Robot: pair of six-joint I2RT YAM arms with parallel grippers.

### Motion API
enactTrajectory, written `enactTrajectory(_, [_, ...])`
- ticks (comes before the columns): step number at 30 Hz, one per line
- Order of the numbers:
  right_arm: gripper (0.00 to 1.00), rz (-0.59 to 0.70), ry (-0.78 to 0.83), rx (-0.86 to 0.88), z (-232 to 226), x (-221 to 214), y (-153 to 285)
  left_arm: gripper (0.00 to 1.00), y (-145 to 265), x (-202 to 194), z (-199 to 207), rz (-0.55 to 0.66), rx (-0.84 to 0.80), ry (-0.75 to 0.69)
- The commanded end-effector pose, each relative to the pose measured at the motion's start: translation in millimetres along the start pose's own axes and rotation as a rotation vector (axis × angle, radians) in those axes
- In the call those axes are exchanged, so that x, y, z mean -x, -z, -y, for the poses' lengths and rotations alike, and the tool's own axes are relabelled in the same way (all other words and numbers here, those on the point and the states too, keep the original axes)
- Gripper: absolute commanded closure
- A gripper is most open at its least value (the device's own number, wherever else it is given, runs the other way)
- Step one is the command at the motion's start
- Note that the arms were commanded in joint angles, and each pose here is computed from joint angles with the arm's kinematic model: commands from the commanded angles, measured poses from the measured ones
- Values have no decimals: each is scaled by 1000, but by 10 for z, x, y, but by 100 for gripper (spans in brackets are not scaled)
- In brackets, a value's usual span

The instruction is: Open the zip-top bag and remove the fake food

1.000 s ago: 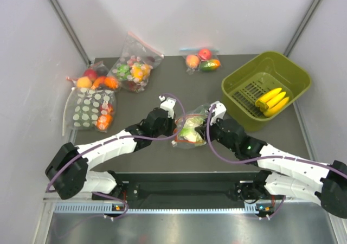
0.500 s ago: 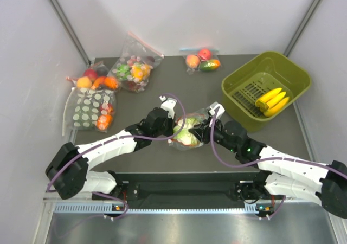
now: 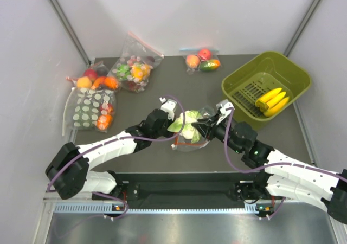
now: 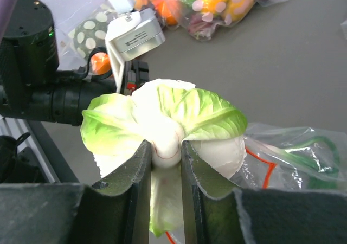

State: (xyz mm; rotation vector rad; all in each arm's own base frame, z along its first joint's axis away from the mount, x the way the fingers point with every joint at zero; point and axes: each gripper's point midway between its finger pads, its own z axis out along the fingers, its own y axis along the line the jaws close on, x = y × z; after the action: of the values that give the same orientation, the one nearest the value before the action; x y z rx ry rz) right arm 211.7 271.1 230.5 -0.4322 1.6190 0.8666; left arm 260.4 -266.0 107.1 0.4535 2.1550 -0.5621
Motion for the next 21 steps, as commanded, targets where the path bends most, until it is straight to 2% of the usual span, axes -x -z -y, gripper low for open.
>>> enactTrajectory(1, [97,146,5,-4,-80,484,-6,100,45,130,39,59,-23,-4])
enactTrajectory(14, [97,158,94,-150,137,794,175,100,44,61,-70,44,27,-16])
enactTrajectory(21, [97,171,149,-317,475,1003,478,100,62,55,-137,47,58,-23])
